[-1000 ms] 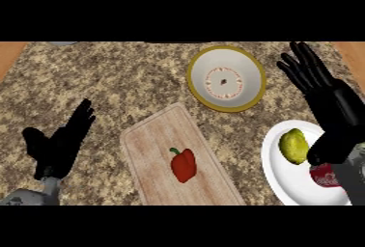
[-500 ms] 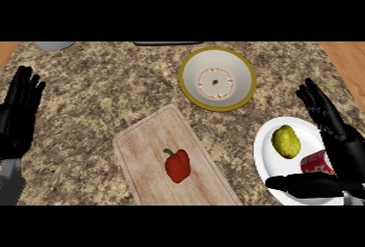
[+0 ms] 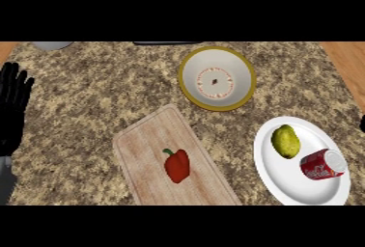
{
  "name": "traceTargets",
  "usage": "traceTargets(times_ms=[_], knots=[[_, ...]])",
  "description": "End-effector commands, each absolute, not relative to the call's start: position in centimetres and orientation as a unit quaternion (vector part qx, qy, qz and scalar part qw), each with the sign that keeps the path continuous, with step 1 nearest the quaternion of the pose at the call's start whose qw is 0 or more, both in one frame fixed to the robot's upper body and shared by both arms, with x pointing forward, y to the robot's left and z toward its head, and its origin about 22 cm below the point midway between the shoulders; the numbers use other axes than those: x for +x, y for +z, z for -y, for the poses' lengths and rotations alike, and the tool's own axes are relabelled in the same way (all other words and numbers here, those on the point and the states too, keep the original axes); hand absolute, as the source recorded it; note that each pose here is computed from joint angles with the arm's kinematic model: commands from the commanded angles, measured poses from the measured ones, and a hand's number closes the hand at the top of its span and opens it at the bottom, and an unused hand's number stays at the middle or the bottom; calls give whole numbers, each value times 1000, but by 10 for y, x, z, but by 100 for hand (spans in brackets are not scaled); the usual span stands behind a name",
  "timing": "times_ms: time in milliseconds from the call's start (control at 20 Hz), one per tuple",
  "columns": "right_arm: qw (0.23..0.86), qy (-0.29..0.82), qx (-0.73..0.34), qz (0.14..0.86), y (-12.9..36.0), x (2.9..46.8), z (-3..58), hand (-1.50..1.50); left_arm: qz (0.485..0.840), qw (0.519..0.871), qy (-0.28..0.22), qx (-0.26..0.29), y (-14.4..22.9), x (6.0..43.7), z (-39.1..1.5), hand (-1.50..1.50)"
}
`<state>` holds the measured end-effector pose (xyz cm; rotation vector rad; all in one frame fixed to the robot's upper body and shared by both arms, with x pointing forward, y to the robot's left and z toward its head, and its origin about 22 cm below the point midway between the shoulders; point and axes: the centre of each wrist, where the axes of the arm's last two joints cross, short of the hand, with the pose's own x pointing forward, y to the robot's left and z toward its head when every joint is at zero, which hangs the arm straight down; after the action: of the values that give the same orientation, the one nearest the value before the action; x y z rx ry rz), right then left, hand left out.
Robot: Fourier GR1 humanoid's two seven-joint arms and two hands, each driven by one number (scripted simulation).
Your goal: Pick the can from the plate and place it in the bowl
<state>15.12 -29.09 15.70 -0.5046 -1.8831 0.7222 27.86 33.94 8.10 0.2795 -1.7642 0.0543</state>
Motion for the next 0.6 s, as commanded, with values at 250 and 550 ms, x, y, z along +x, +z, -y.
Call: traceTargets(times_ms=[250,550], knots=[[577,481,-290,594,211,134,311,-150,772,625,22,116,86,285,-335,0],[592,563,-283,503,241,135,304,-150,777,619,13,111,76,282,-337,0]])
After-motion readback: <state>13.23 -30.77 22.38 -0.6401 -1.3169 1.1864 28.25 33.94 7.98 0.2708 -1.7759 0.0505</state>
